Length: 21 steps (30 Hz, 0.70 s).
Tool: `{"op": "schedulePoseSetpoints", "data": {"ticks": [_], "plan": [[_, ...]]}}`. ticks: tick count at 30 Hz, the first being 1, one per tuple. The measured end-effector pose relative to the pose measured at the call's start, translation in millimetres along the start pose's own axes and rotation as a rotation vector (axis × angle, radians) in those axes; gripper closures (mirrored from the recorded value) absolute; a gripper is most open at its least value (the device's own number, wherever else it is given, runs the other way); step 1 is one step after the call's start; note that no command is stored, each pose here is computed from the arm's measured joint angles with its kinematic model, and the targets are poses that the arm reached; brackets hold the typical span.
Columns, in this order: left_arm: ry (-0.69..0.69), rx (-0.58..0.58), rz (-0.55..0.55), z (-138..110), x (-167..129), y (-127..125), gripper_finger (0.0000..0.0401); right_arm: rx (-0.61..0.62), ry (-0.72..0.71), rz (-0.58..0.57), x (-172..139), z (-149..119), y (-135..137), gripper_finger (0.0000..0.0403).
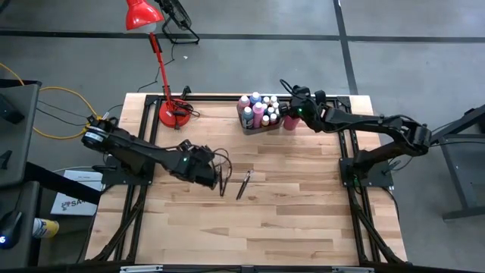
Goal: Pick & Place Paint Supplies
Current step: Put the black paintbrush into the red cup
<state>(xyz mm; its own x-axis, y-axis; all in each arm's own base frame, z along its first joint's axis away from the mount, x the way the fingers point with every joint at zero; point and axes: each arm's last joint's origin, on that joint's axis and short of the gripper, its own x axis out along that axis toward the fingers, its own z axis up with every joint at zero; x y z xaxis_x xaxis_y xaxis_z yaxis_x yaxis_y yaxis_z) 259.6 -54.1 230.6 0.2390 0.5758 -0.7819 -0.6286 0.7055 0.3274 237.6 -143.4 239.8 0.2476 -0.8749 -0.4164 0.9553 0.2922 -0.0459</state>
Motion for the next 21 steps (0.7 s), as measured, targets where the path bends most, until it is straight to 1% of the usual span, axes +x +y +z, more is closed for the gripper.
{"op": "schedulePoseSetpoints", "data": {"ticks": [3,8,13,17,21], "plan": [[0.059,-0.080,-0.012,2.9,6.7,4.8,0.0230,-0.004,0.006,0.002,0.0,-0.6,-0.1,0.0325],[0.152,-0.159,-0.046,11.5,18.2,13.9,0.0230,0.032,0.025,0.037,-2.8,0.1,-1.3,0.0277],[0.227,-0.243,-0.062,19.3,29.3,24.9,0.0230,0.083,0.060,0.142,-18.1,7.5,-9.2,0.0232],[0.268,-0.320,-0.056,25.0,37.9,34.4,0.0230,0.126,0.065,0.187,-33.4,14.7,-19.5,0.0212],[0.308,-0.369,-0.076,31.3,50.7,38.6,0.0230,0.165,0.080,0.216,-47.3,18.8,-30.1,0.0207]]}}
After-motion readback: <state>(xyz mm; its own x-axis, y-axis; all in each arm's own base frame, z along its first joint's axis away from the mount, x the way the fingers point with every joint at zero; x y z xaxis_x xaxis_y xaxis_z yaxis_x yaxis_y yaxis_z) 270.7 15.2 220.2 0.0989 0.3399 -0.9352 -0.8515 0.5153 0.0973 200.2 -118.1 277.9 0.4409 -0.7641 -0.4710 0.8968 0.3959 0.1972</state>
